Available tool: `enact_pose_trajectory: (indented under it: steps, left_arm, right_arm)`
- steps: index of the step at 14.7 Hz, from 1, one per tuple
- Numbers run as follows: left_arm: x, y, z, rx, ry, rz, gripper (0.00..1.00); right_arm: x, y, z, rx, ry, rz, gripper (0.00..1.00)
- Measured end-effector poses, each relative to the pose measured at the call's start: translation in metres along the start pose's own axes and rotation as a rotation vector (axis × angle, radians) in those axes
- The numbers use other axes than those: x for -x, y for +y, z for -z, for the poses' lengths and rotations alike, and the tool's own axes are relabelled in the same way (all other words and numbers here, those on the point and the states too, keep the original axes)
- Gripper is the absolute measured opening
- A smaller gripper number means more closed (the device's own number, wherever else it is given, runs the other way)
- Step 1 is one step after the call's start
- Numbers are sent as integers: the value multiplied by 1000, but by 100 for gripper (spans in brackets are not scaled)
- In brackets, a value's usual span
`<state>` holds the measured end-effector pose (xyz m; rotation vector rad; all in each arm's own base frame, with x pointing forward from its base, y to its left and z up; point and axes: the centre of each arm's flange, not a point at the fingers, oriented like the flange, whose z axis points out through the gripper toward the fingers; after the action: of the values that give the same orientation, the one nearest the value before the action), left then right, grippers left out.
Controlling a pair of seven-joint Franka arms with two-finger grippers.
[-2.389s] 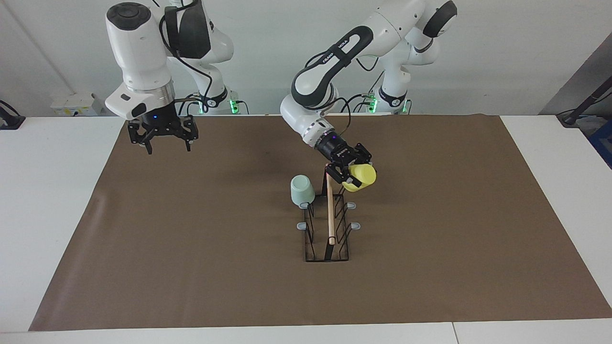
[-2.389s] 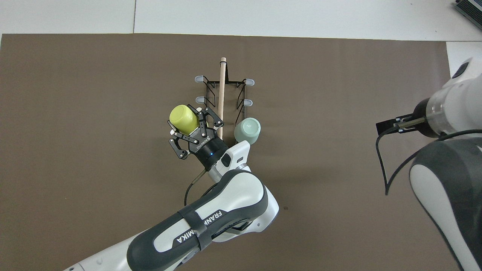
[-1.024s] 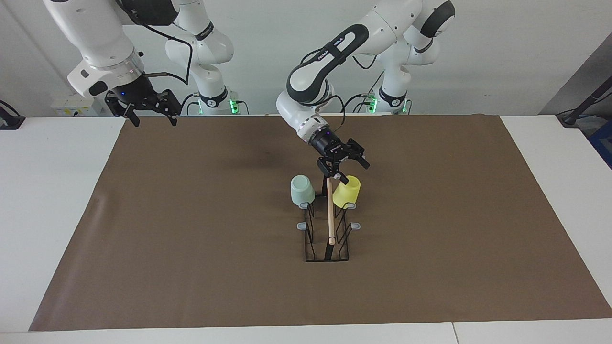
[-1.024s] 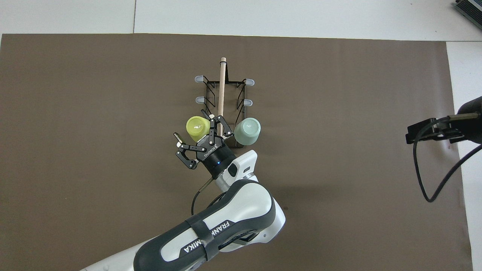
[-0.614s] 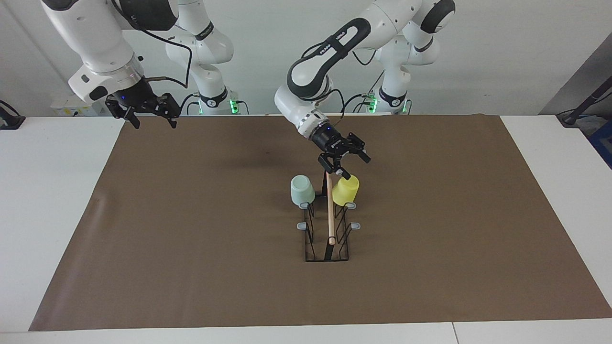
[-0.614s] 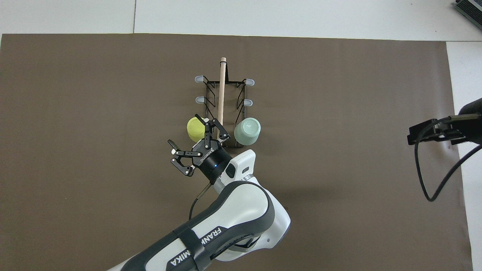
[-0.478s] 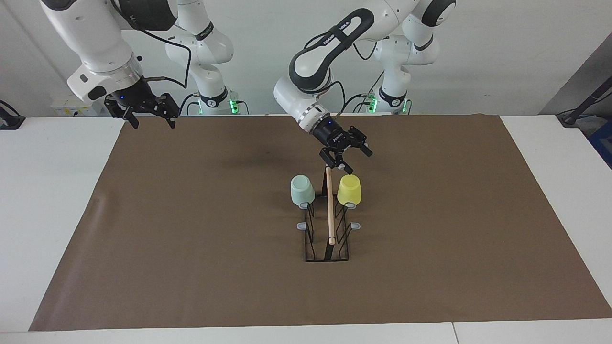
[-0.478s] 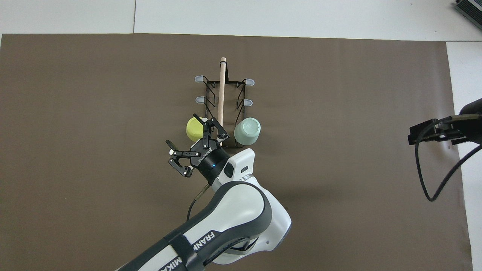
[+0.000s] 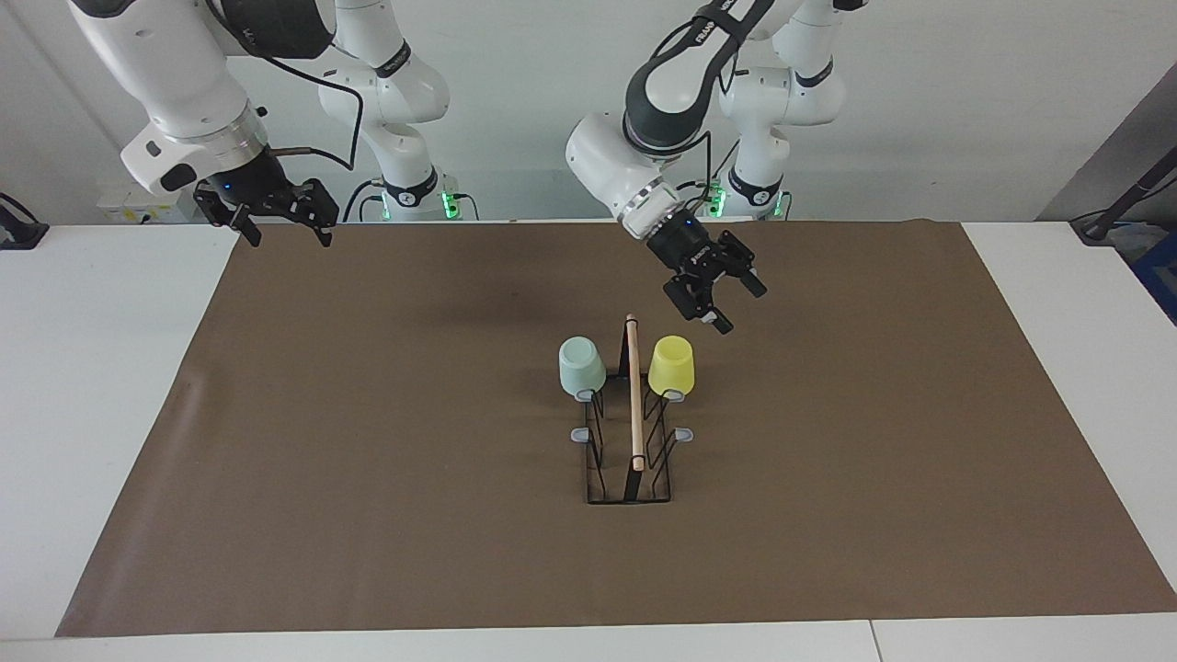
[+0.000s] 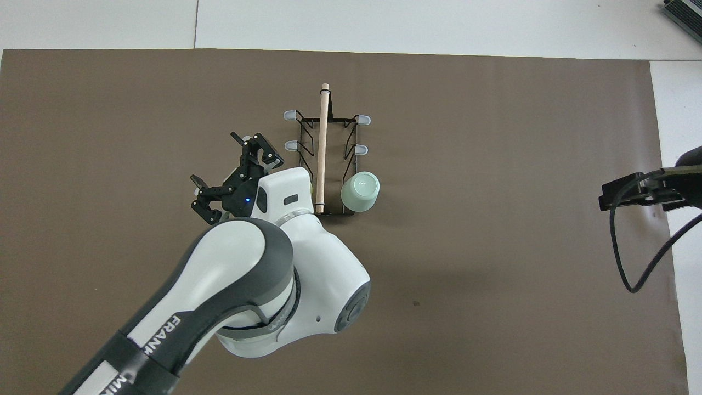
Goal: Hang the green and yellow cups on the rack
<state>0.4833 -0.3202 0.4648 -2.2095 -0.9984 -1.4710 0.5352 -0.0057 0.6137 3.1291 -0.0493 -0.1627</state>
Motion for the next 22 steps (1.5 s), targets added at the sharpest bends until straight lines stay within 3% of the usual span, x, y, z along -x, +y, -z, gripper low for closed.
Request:
enact_pose_trajectory:
  steps: [5,11,16,22]
  left_arm:
    - [-39,-15,-66,14,-80,25,100]
    - [-90,-93,-124,126,-168,6,100]
    - [-125,-143,-150,198,-204,40,100]
    - [-153,-137,-157,206,-224,76,100]
  right_arm:
    - [-4,1,2,10,34,7,100]
    - [-4,3,2,23,34,9,100]
    - [-4,-3,1,11,31,-7,100]
    - [-4,-6,1,9,30,-17,100]
